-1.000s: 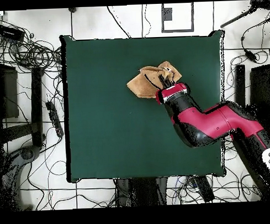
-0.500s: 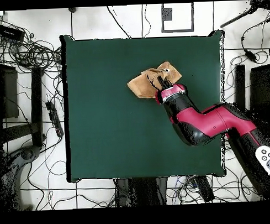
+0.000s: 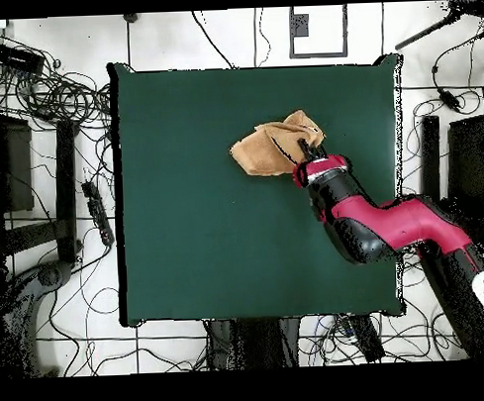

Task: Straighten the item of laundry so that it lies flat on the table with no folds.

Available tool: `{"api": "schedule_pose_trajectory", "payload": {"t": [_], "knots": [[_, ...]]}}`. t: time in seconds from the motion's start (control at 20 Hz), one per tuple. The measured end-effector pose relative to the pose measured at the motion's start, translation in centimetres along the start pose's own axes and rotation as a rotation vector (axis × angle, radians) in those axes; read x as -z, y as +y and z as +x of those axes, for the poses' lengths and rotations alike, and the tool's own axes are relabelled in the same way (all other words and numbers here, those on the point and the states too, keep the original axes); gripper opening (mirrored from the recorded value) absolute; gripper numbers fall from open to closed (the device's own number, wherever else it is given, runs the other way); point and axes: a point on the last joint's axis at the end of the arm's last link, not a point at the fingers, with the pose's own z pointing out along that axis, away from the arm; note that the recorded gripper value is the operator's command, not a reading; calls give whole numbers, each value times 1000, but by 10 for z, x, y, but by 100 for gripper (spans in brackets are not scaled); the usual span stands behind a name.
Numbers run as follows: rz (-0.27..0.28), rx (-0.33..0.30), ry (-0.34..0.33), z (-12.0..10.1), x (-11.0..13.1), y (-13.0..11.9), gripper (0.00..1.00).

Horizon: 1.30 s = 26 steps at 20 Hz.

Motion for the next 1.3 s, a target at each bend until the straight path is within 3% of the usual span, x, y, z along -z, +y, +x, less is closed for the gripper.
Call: {"api": "schedule_pose_trajectory", "payload": {"t": [0.1, 0.25, 0.3, 0.45, 0.5, 0.7, 0.8, 0.95, 1.15, 1.3], "knots": [[21, -32, 30, -3, 11, -13, 0], [65, -49, 135, -14, 45, -45, 0], [90, -29, 223, -25, 75, -68, 0], [112, 19, 336, -44, 119, -94, 0], [119, 47, 394, -53, 144, -106, 0], [130, 127, 515, -79, 200, -127, 0], [135, 164, 550, -90, 218, -131, 0], [168, 285, 598, -115, 245, -139, 0], [209, 383, 582, -138, 248, -135, 0], [235, 445, 530, -160, 239, -122, 0]]}}
